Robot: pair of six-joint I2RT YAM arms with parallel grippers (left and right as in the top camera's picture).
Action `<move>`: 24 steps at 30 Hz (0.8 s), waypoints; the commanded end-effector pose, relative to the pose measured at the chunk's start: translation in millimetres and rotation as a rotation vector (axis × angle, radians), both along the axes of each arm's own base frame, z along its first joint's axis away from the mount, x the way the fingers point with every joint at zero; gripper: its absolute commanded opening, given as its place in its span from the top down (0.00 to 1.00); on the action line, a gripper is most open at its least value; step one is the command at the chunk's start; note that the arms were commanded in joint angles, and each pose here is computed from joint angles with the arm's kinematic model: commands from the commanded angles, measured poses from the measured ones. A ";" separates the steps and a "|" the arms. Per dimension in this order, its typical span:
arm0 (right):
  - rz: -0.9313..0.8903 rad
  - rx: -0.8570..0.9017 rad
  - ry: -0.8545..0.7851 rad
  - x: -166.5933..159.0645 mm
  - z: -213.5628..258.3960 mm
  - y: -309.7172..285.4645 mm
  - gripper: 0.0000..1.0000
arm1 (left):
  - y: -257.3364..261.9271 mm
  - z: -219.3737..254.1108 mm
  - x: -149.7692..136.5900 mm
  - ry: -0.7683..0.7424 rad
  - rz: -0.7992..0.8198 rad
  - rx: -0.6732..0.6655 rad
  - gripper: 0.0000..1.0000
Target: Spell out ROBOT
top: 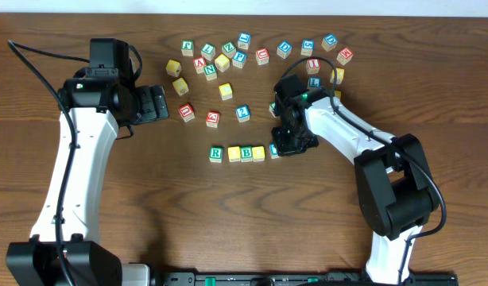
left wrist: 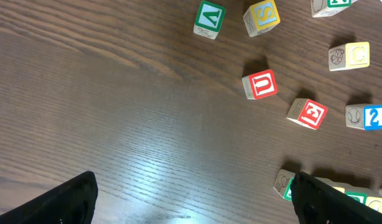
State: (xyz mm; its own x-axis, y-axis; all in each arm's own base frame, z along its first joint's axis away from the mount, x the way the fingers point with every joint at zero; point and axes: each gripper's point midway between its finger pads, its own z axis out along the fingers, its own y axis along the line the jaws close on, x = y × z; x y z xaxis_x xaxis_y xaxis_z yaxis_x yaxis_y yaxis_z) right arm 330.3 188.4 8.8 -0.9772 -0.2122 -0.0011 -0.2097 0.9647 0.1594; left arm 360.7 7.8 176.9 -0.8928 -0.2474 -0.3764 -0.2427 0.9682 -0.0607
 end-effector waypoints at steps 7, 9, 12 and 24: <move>-0.087 0.117 0.055 -10.2 9.2 27.2 0.96 | 2.1 8.0 2.8 -0.021 -0.008 0.014 0.02; -0.084 0.116 0.052 -10.3 9.1 28.0 0.95 | 2.2 8.0 2.8 -0.021 -0.007 0.014 0.03; -0.084 0.115 0.052 -10.3 9.1 27.7 0.95 | 2.1 8.0 2.8 -0.021 -0.008 0.014 0.03; -0.037 -0.016 -0.025 10.2 54.4 13.2 0.90 | 2.2 8.0 2.8 -0.021 -0.007 0.014 0.02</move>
State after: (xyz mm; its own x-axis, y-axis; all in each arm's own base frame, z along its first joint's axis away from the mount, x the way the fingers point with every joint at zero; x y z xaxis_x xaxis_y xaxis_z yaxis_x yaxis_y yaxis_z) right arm 321.2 188.0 31.8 -0.9895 -0.1177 0.0844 -0.1040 0.9830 0.1516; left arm 360.7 7.8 176.9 -0.8929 -0.2470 -0.3764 -0.2423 0.9683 -0.0605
